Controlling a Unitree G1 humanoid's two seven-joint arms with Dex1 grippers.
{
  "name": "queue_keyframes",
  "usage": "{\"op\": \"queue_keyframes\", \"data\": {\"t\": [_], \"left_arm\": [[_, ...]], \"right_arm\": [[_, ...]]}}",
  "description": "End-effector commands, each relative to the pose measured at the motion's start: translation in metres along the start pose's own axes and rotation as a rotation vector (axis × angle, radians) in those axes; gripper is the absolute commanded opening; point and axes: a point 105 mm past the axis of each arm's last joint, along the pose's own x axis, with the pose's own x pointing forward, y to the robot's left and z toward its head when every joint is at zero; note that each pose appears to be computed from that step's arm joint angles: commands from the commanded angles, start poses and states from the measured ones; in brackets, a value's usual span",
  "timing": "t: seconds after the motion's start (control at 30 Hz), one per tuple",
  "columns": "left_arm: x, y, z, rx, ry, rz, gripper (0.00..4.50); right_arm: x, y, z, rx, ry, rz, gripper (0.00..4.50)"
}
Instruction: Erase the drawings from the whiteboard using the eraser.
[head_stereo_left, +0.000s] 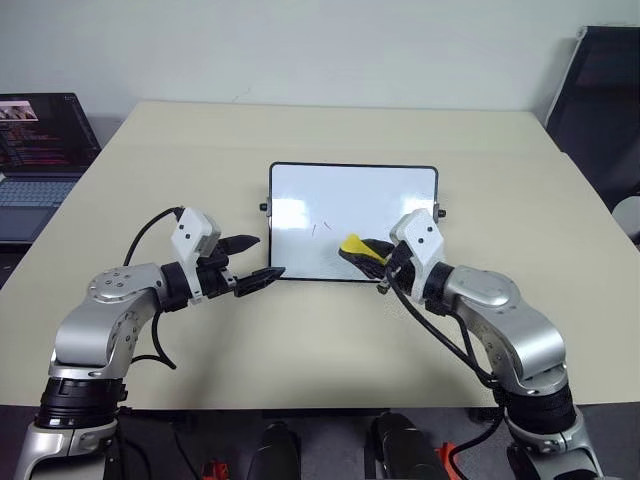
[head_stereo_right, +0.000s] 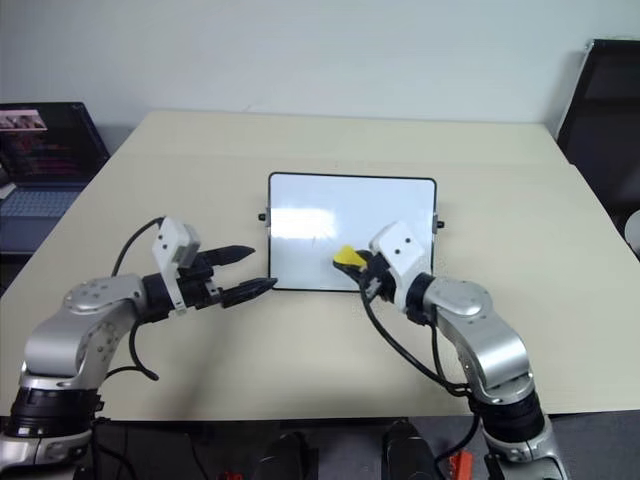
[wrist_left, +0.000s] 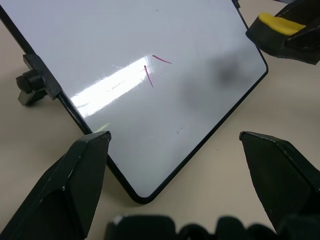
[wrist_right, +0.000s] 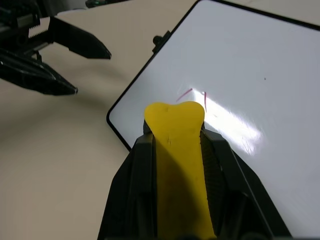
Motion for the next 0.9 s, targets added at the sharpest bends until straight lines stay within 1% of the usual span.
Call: {"op": "queue_keyframes", "data": {"t": [0.03, 0.27, 0.67, 0.9], "left_arm": [[-0.006, -0.001, 0.016, 0.046, -0.041, 0.008, 4.5], [-0.007, -0.003, 0.017, 0.056, -0.044, 0.011, 4.5], [-0.01, -0.007, 0.008, 0.059, -0.002, -0.016, 4.5], [-0.01, -0.007, 0.006, 0.063, 0.009, -0.037, 4.5]], "right_arm": [[0.002, 0.003, 0.012, -0.021, -0.047, 0.021, 0.87], [0.004, 0.003, 0.01, -0.029, -0.038, 0.037, 0.87], [0.0, 0.006, -0.008, -0.014, 0.036, 0.054, 0.87], [0.0, 0.006, -0.009, -0.01, 0.044, 0.047, 0.87]]}}
